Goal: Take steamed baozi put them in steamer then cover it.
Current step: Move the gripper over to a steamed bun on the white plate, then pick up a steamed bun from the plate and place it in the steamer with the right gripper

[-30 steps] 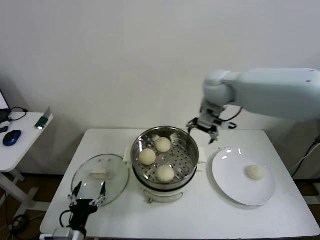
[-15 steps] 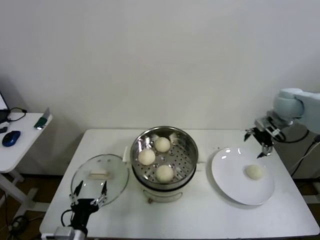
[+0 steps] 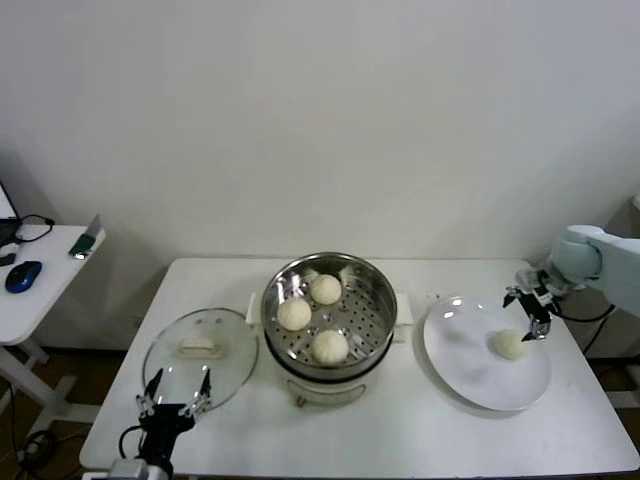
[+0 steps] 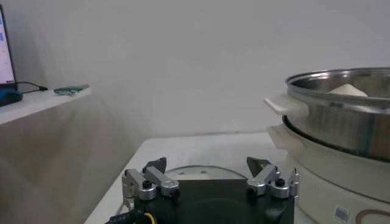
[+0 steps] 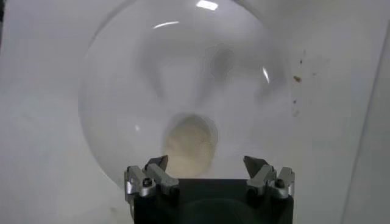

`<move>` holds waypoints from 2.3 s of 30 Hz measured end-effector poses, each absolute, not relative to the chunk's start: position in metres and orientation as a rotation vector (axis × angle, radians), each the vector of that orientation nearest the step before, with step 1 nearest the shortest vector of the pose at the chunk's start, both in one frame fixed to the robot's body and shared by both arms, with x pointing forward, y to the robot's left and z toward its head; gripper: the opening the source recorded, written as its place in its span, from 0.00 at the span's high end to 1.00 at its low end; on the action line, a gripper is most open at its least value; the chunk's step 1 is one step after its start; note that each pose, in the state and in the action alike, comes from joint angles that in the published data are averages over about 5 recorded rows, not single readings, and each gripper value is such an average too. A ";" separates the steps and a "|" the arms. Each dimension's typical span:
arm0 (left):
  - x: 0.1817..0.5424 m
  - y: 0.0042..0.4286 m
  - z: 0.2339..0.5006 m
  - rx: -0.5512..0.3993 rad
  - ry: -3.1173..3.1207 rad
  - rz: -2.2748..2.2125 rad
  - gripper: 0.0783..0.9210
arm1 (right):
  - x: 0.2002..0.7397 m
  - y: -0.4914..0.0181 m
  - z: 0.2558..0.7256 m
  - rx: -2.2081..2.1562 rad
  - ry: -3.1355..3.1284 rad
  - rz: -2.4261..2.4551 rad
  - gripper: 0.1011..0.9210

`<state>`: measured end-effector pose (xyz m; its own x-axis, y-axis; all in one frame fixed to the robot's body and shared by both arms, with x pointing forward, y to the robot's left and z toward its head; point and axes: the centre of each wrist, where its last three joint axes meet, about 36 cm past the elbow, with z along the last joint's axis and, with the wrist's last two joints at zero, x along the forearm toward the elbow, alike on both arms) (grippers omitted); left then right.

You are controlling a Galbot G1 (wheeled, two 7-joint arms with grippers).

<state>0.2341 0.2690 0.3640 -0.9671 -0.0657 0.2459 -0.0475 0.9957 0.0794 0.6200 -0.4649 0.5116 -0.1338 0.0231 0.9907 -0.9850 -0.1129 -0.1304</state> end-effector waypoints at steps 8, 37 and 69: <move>0.234 0.270 0.362 0.085 -2.884 -0.109 0.12 | 0.619 -0.469 0.478 1.175 -1.239 1.362 0.12; 0.235 0.269 0.362 0.091 -2.884 -0.107 0.12 | 0.614 -0.478 0.463 1.135 -1.270 1.342 0.28; 0.237 0.270 0.375 0.063 -2.901 -0.120 0.12 | 0.595 -0.231 0.724 1.353 -1.561 1.401 0.28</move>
